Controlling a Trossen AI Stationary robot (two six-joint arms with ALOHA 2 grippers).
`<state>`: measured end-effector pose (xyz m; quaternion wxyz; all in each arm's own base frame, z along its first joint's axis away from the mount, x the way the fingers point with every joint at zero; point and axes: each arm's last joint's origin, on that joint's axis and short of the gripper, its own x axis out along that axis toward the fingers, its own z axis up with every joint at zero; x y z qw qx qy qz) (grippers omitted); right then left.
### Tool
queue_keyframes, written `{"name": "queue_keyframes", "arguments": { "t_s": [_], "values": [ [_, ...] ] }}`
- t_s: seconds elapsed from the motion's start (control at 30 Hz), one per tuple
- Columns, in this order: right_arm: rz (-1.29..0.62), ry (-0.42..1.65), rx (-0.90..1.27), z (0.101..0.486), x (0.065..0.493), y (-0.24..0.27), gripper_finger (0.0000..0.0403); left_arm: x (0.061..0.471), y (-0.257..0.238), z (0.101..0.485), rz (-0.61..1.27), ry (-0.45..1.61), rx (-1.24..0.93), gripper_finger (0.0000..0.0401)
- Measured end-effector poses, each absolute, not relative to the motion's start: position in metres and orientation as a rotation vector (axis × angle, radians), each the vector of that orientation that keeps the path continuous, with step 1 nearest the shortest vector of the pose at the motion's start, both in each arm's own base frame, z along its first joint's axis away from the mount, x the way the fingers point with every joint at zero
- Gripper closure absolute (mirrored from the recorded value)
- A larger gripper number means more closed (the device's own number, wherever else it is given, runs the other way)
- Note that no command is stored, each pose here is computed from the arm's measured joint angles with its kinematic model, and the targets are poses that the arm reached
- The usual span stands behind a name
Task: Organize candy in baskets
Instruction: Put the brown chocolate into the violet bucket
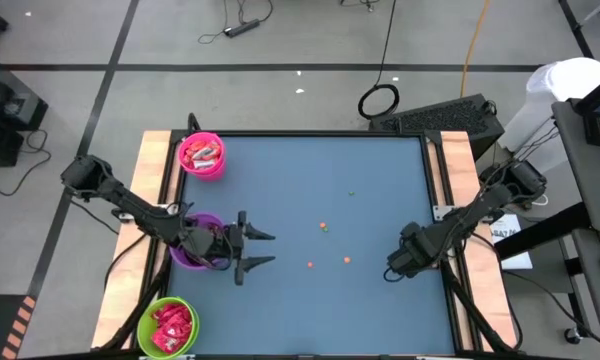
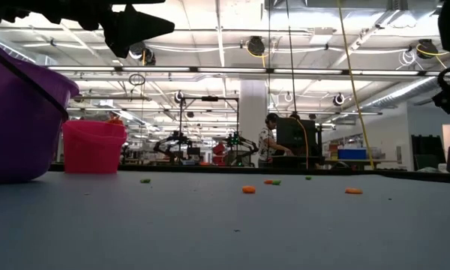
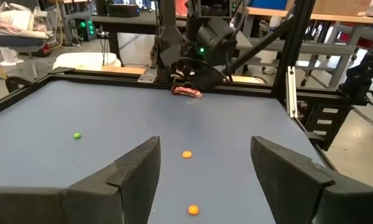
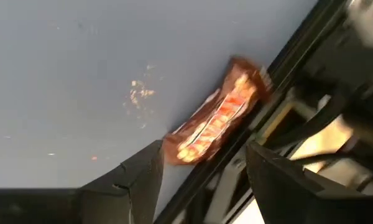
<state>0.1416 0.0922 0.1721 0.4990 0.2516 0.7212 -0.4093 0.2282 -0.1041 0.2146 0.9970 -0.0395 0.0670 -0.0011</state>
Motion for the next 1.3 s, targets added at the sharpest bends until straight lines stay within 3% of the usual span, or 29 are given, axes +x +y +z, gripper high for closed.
{"name": "queue_keyframes", "arguments": {
  "t_s": [0.27, 0.6, 0.93, 1.3],
  "values": [
    [-1.168, 1.650, 0.846, 0.165, 0.148, 0.087, 0.0188, 0.228, -0.104, 0.215, -0.002, 0.130, -0.082, 0.0147],
    [-1.233, 1.637, 0.917, 0.164, 0.151, 0.083, 0.0197, 0.226, -0.108, 0.215, -0.019, 0.130, -0.082, 0.0147],
    [-1.434, 1.732, 0.777, 0.132, 0.157, 0.088, 0.0276, 0.225, -0.110, 0.215, -0.031, 0.131, -0.082, 0.0147],
    [-1.582, 1.805, 0.597, 0.099, 0.161, 0.092, 0.0295, 0.224, -0.113, 0.215, -0.060, 0.135, -0.081, 0.0147]
  ]
}}
